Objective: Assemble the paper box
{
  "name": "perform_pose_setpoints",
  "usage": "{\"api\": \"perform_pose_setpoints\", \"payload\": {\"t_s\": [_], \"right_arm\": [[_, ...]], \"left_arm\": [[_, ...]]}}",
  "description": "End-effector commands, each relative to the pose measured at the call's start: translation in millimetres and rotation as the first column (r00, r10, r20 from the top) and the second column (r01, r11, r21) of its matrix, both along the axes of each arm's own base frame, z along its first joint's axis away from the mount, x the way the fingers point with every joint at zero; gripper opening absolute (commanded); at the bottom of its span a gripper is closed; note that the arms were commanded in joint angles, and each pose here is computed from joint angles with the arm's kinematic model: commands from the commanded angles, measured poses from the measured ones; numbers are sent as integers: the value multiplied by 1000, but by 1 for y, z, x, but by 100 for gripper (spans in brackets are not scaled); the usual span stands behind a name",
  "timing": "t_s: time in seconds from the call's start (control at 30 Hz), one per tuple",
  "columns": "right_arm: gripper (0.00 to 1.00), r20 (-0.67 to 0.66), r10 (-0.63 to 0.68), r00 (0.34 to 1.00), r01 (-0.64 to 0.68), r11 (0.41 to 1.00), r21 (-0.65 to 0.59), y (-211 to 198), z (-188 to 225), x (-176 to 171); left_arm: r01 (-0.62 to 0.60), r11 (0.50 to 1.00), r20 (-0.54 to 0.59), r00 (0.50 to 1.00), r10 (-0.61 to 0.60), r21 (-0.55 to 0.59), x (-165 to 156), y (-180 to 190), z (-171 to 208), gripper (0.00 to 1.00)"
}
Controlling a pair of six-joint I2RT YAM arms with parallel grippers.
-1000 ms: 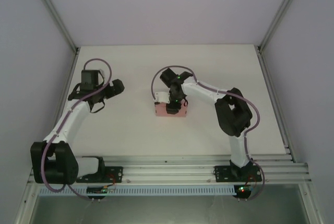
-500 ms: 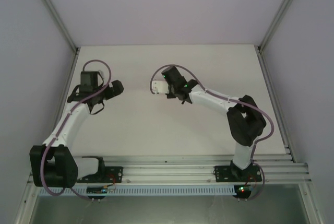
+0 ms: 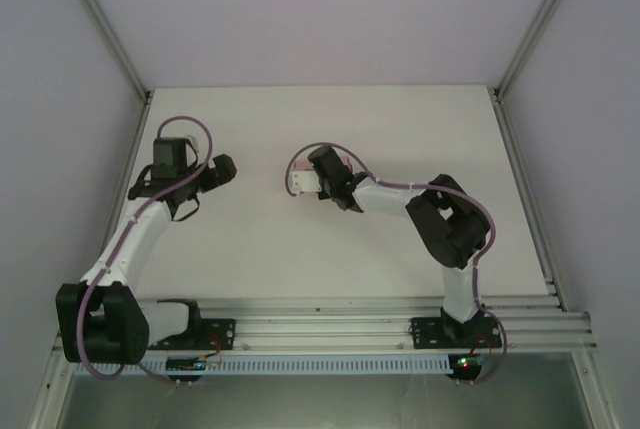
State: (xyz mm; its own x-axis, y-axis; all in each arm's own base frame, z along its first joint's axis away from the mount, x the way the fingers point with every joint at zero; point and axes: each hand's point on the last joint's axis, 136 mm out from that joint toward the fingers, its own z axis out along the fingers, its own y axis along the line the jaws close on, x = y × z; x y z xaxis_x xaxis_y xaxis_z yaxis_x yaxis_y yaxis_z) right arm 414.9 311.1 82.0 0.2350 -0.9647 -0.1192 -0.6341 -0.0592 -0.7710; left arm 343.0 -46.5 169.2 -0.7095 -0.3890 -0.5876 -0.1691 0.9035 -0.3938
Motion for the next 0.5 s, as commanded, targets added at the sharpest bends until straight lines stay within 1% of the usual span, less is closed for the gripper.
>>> {"api": "perform_pose_setpoints", "payload": {"t_s": [0.0,0.07,0.1,0.17,0.27,0.33,0.37,0.47], "right_arm": [[49,-37,-40,999,40,999,-10,-4,-8,-8],[65,-87,-40,995,40,999,-11,-5,-11,-20],[70,-104,-45,994,45,999,-4,-5,-10,-24],[78,-147,-38,988,39,999,2,-5,-10,-35],[86,-223,-51,973,53,999,4,-8,-5,-50],[96,-301,-60,952,70,997,20,-8,2,-63],[99,-341,-75,937,96,994,43,-6,8,-69],[99,-427,-47,903,97,991,96,-3,26,-92]], "left_arm": [[-22,1000,13,1000,22,5,-1,5,3,100],[-22,1000,9,1000,22,4,-2,5,1,100],[-22,1000,12,1000,22,4,-2,5,2,100],[-20,1000,13,1000,20,5,-2,5,3,100],[-14,1000,17,1000,14,4,-2,4,4,100],[-13,1000,23,1000,13,4,-3,4,6,100],[-14,1000,26,1000,14,3,-3,4,7,100],[-7,1000,42,999,7,2,-2,3,10,100]]}}
